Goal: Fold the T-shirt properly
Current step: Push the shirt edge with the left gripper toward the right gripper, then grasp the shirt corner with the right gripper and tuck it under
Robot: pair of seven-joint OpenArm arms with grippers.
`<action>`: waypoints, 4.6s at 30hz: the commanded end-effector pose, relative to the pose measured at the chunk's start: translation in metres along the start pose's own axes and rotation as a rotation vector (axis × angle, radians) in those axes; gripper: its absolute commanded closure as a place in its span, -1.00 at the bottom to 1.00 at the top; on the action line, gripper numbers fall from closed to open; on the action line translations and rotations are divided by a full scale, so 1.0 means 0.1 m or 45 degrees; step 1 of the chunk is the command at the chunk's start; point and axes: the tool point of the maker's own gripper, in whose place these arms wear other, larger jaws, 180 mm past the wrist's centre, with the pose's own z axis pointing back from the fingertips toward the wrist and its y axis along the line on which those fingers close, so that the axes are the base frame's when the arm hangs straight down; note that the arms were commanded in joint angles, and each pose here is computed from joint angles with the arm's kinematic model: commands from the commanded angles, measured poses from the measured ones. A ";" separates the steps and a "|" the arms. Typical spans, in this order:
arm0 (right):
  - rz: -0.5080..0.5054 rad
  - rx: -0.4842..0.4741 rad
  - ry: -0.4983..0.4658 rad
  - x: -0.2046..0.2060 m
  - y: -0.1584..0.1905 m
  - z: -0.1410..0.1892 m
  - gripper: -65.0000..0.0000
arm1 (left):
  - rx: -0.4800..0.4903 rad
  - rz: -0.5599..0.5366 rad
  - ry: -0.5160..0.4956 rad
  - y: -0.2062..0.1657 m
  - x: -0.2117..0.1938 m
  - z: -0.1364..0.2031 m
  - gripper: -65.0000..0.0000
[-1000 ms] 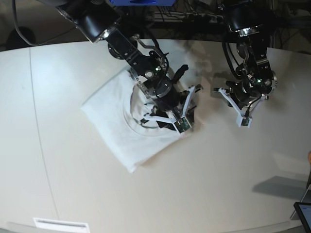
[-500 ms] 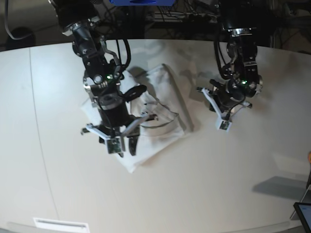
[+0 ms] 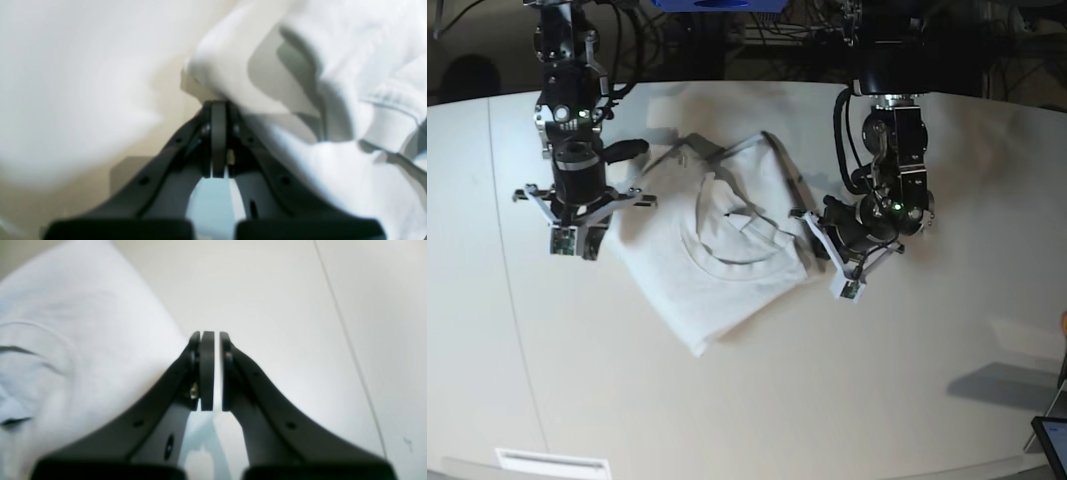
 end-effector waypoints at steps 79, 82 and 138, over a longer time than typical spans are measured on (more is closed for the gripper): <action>-0.080 -0.440 0.336 -0.75 -1.30 0.34 0.93 | -0.245 -0.284 0.074 -1.18 -0.40 0.21 1.00; -0.079 -0.440 0.340 -0.76 -1.30 0.35 0.93 | -0.271 -0.255 0.091 -1.23 -0.33 0.06 1.00; 0.230 0.115 -0.028 1.04 0.05 -0.51 -0.09 | 0.168 0.027 -0.069 0.18 -0.41 0.67 1.00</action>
